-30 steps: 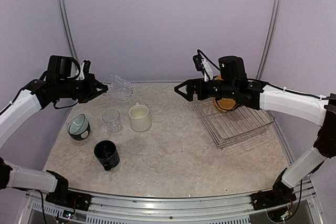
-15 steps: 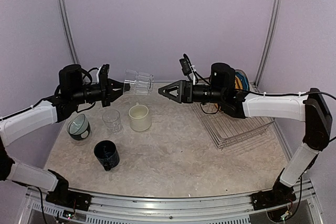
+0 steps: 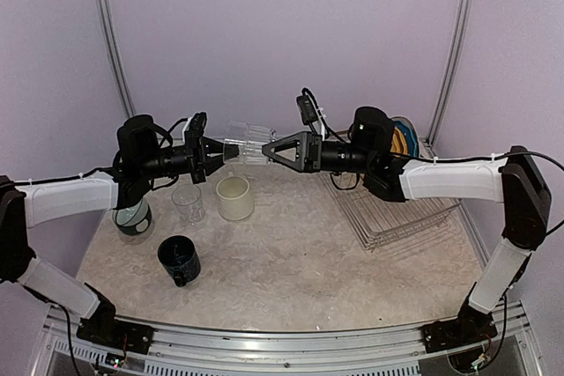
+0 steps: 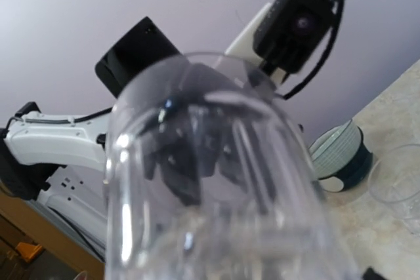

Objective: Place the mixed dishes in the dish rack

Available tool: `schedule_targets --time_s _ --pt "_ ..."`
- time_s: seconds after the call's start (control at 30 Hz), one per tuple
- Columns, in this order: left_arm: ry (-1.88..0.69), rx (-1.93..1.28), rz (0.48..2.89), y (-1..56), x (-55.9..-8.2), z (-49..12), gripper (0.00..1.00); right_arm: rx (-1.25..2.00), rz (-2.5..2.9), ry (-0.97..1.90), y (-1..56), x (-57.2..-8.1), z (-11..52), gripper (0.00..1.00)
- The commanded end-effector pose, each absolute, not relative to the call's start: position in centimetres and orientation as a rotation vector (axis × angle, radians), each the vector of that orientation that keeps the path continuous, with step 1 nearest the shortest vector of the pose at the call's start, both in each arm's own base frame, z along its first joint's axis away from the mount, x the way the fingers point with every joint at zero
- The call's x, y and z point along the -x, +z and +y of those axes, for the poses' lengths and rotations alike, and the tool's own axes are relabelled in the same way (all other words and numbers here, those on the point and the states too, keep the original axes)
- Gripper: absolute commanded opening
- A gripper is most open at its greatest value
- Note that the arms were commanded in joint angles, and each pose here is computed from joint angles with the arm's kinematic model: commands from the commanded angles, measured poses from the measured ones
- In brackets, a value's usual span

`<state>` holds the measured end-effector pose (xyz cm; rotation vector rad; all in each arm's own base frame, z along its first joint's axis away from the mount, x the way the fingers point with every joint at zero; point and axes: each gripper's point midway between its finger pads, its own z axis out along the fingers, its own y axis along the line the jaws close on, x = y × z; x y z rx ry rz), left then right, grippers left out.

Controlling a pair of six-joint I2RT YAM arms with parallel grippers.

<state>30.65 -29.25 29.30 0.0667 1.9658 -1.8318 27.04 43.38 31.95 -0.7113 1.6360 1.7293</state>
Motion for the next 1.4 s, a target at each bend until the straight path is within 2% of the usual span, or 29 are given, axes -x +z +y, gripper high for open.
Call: schedule_targets --time_s 0.0,0.23,0.53,0.6,0.73,0.8,0.87,0.9,1.0,1.1,1.23,1.37 --pt "-1.893 -0.149 1.905 30.3 -29.7 -30.2 0.00 0.736 1.622 1.753 32.1 -26.8 44.2 0.94" --pt "-1.901 -0.162 1.924 29.7 -29.5 -30.8 0.00 0.733 1.623 1.769 31.8 -27.0 44.5 0.76" --pt "-1.918 -0.170 1.947 28.8 -29.4 -31.4 0.00 0.742 1.585 1.814 32.4 -26.7 44.7 0.72" --pt "-1.920 -0.170 1.953 28.7 -29.5 -31.5 0.00 0.749 1.573 1.818 32.6 -26.6 44.6 0.66" --pt "-1.925 -0.171 1.957 28.6 -29.5 -31.6 0.00 0.751 1.557 1.821 32.9 -26.3 44.3 0.42" --pt "-1.925 -0.169 1.959 28.6 -29.5 -31.6 0.09 0.741 1.553 1.810 33.0 -26.3 44.1 0.25" --pt "-1.924 -0.171 1.963 28.4 -29.5 -31.6 0.21 0.730 1.558 1.793 33.1 -26.5 43.8 0.06" --pt "-1.923 -0.166 1.968 28.3 -29.6 -31.6 0.29 0.725 1.559 1.784 33.3 -26.6 43.6 0.00" --pt "-1.909 -0.159 1.978 28.0 -29.6 -31.4 0.52 0.698 1.598 1.734 33.4 -27.2 43.0 0.00" --pt "-1.854 -0.136 1.996 27.8 -29.9 -30.7 0.68 0.637 1.695 1.591 32.7 -28.7 41.5 0.00" --pt "-1.625 -0.079 2.095 26.2 -30.5 -29.0 0.81 0.520 1.865 1.216 31.2 -31.1 37.8 0.00" --pt "-1.288 -0.076 2.172 25.7 -30.7 -26.9 0.87 0.362 2.031 0.794 29.1 -33.0 31.2 0.00"
